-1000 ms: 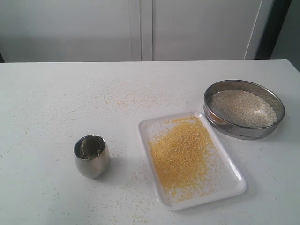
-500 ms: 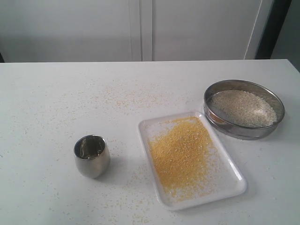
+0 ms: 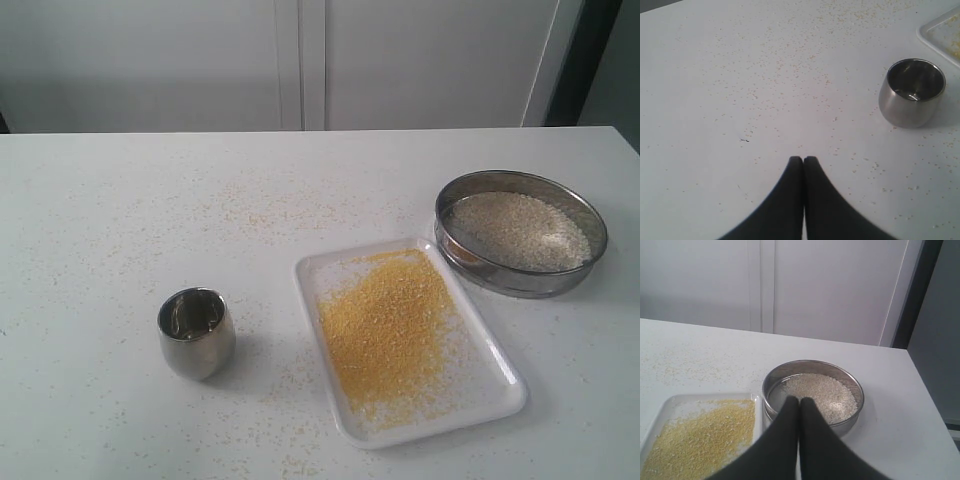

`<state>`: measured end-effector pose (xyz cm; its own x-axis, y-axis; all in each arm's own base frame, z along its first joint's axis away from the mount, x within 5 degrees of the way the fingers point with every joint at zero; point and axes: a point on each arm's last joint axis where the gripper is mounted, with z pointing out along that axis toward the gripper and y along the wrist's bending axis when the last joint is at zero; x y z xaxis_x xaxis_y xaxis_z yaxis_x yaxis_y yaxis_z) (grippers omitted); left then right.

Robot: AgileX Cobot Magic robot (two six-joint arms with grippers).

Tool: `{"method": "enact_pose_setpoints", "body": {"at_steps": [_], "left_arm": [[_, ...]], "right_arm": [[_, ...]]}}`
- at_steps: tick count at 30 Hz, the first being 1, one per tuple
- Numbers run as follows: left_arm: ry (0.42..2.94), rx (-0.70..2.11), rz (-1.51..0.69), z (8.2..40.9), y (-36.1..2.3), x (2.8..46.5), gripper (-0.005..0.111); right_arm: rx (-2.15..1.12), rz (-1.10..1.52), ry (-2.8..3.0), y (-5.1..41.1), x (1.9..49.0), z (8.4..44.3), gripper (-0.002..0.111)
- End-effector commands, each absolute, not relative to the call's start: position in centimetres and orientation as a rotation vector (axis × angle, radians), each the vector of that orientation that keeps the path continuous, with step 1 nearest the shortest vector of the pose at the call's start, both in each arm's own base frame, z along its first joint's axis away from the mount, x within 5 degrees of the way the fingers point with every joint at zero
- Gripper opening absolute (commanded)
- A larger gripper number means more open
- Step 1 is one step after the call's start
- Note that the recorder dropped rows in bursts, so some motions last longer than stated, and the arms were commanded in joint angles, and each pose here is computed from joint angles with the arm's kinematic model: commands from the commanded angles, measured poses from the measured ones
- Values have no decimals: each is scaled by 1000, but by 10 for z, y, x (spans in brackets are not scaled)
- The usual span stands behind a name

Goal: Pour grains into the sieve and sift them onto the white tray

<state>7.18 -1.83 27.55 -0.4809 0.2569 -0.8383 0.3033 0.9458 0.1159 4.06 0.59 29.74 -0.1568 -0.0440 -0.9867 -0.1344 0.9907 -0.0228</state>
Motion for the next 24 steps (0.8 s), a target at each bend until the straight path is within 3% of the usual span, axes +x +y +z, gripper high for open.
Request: {"method": "enact_pose_setpoints", "body": {"at_steps": [1, 19, 24], "left_arm": [[2099, 403, -76, 274, -20, 70, 0], [2099, 403, -76, 274, -20, 70, 0], [2099, 403, -76, 274, -20, 70, 0]], "right_arm": [[-137, 73, 1714, 6, 41, 297, 0], [-138, 73, 1719, 6, 42, 296, 0], [-140, 72, 1743, 6, 42, 280, 0]]}}
